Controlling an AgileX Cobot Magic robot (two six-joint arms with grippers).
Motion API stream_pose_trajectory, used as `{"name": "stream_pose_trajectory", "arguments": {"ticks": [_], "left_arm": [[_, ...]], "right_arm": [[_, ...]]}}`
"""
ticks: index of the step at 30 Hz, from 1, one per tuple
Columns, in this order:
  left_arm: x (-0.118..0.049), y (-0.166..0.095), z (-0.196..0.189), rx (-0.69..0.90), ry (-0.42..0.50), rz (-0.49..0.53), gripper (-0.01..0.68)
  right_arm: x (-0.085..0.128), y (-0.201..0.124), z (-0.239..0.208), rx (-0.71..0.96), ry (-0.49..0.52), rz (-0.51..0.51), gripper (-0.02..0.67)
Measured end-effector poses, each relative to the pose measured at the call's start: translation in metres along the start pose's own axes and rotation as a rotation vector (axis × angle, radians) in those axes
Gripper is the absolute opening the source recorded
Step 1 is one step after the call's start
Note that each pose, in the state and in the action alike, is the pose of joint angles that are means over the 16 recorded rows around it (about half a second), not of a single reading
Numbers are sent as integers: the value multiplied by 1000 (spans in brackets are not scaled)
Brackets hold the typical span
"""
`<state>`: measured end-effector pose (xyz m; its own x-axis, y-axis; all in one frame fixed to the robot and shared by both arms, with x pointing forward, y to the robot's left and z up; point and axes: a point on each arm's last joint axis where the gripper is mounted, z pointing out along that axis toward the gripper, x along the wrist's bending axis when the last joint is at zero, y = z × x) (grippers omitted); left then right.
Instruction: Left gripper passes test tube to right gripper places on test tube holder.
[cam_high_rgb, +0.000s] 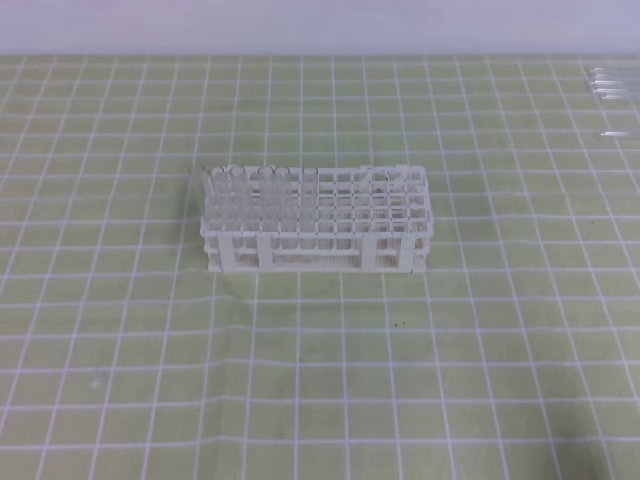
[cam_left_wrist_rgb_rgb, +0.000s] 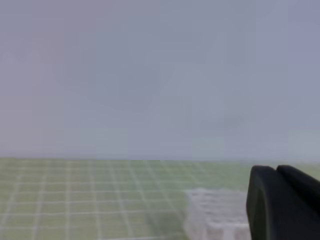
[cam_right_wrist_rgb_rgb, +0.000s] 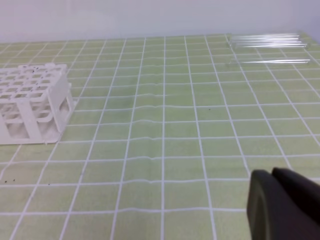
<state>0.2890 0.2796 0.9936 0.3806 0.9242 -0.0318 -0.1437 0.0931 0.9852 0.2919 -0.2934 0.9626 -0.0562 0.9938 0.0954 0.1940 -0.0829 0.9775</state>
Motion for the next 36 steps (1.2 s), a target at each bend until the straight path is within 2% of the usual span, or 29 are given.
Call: {"name": "stream_pose_trajectory", "arguments": {"ticks": [4, 8, 18, 23, 28, 36], "left_arm": [[7, 0, -1, -15, 132, -45, -2], [13, -3, -2, -1, 226, -89, -2], [23, -19, -7, 153, 369, -140, -2], [25, -23, -9, 213, 403, -155, -3], [24, -26, -9, 248, 398, -149, -3], [21, -29, -9, 303, 347, -61, -3]], "right_arm": [[0, 0, 0, 0, 0, 0, -16], [0, 0, 0, 0, 0, 1, -16], [0, 0, 0, 0, 1, 3, -16], [0, 0, 0, 0, 1, 4, -16], [0, 0, 0, 0, 1, 5, -16], [0, 0, 0, 1, 2, 6, -16]]}}
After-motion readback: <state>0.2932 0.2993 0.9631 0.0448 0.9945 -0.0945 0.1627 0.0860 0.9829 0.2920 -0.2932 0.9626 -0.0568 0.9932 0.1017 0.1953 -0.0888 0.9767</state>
